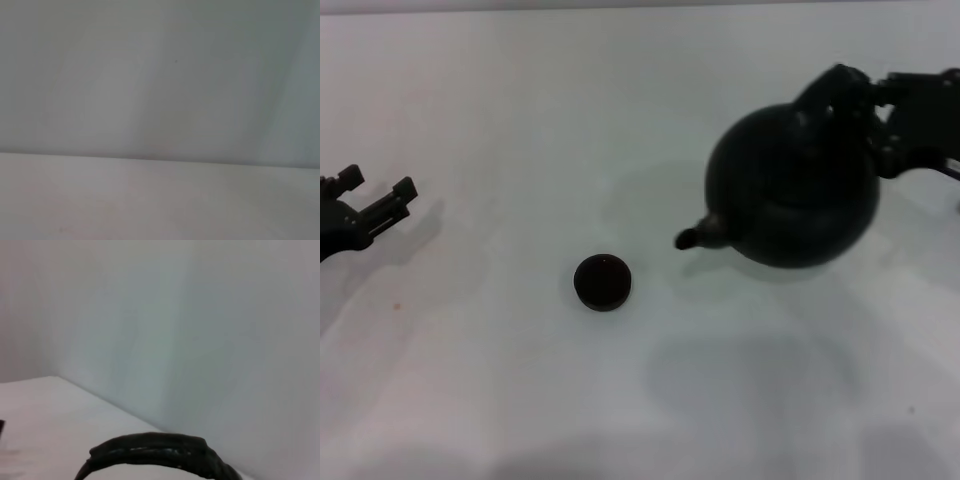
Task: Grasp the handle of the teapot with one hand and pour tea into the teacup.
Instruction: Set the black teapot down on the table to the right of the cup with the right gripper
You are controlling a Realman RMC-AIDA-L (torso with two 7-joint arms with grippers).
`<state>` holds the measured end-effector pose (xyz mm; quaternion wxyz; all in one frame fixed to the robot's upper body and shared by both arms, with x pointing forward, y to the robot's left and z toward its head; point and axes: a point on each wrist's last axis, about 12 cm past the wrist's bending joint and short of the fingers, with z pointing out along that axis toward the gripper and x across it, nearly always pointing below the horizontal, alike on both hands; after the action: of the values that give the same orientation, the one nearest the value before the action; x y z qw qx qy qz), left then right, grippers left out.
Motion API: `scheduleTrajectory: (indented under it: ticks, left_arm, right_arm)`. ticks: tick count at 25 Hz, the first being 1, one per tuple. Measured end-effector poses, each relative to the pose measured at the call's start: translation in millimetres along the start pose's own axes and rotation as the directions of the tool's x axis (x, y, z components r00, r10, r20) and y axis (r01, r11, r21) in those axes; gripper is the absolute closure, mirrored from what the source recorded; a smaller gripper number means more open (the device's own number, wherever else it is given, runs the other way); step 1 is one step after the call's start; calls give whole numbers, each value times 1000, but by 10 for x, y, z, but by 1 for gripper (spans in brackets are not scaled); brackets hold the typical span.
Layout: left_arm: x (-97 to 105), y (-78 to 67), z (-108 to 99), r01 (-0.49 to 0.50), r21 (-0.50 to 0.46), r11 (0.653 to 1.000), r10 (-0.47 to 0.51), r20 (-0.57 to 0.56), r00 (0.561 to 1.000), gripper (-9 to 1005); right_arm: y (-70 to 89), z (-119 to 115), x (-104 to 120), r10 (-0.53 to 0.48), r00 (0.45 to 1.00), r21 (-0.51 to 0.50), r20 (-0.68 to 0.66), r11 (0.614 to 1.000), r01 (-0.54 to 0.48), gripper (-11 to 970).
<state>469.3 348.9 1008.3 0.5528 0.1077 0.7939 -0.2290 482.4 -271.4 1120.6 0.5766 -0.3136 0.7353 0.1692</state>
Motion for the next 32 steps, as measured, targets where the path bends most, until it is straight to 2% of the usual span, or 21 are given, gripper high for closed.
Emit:
scheduleTrajectory:
  ticks: [5,9,16,32]
  left_arm:
    - [-4,-4,10,-2,3,1000,2,-1,1000,146]
    - [-1,-31,54,2,17,1000,-2,-5,1000,146]
    - [23,-61,86,18,26,999,-18,-10,1000,145]
    - [56,-107,106,42,40,998,-41,-11,999,145]
  right_arm:
    - [-51,-86,158,29,999,-31,-34,999,-30,848]
    - [-2,-36,254,-24,998,-42,-60,999,22,848]
    - [32,4,291,-76,995,-53,-69,996,73,848]
    - [46,28,363,-125,989,-85,-82,989,118,846]
